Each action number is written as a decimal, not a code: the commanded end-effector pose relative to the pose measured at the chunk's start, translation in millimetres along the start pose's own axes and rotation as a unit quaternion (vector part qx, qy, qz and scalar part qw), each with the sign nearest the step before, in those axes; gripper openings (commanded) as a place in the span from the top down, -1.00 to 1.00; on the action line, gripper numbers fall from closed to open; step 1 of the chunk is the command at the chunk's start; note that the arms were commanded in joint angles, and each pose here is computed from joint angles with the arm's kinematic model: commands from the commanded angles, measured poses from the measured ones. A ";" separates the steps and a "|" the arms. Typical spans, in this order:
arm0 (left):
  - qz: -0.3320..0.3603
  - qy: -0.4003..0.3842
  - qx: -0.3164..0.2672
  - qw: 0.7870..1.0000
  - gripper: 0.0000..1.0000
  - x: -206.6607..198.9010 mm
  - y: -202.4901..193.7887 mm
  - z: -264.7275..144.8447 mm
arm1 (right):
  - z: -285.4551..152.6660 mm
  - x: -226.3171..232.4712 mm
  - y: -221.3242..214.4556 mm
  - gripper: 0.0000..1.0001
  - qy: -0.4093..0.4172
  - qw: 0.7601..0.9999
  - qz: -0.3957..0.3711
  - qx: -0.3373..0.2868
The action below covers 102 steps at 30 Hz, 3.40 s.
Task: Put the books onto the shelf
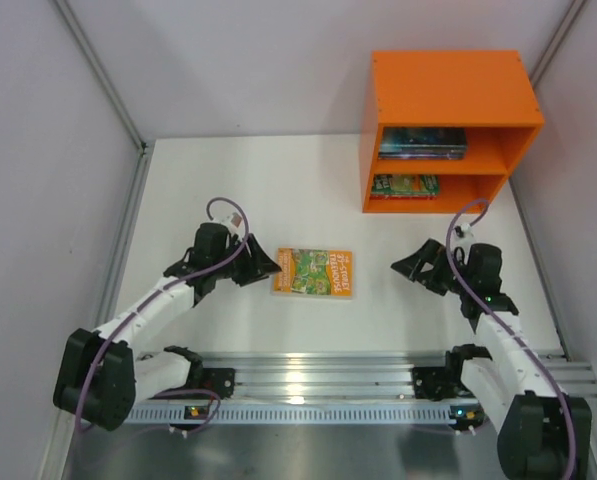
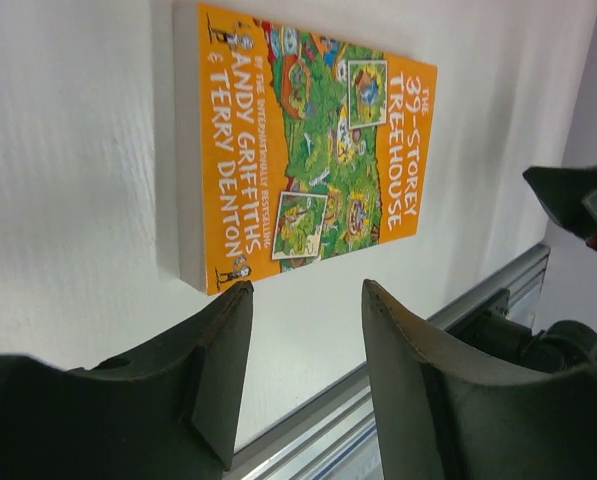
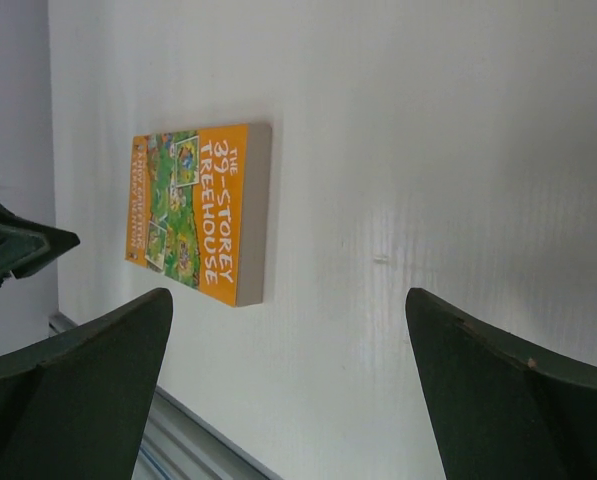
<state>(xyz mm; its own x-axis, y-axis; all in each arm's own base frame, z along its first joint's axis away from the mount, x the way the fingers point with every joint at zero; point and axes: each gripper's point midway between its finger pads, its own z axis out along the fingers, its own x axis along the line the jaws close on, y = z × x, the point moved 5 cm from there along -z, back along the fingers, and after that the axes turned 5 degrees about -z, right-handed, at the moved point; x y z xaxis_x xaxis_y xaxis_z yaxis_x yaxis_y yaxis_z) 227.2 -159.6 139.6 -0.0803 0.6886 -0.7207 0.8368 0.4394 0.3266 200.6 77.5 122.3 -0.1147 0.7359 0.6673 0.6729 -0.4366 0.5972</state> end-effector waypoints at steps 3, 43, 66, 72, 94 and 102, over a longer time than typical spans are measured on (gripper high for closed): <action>-0.001 -0.064 0.046 0.997 -0.04 -4.1 -23.3 3.5 | 21.2 29.9 41.0 -1.00 0.029 0.996 -0.086 -0.022; -0.027 0.065 0.010 0.997 0.10 47.0 -19.6 35.9 | 188.9 78.5 14.7 -0.87 0.042 0.943 -0.277 0.179; -0.008 0.014 0.034 0.999 0.21 24.0 6.1 74.1 | 102.5 77.6 -47.8 -0.79 0.060 0.950 -0.253 0.175; 0.023 0.049 0.013 0.998 0.19 0.8 54.8 82.2 | 74.6 88.0 -46.6 -0.80 0.048 0.956 -0.263 0.124; -0.028 -0.060 0.011 0.998 -0.14 9.8 -17.1 19.0 | 161.3 73.5 0.9 -0.93 0.014 0.929 -0.325 0.176; -0.049 -0.046 0.030 0.997 -0.13 20.5 -27.3 30.0 | 136.3 68.7 -40.4 -0.79 0.040 0.951 -0.251 0.177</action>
<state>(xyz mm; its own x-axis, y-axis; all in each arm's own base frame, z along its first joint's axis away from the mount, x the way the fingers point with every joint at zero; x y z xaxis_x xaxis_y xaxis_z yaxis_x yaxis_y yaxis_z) 213.3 -166.2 89.9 -0.1646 0.6242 -0.7637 0.8611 0.4686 0.1974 282.5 206.4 72.5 -0.5436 0.7882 0.2885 0.7113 0.2502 0.6569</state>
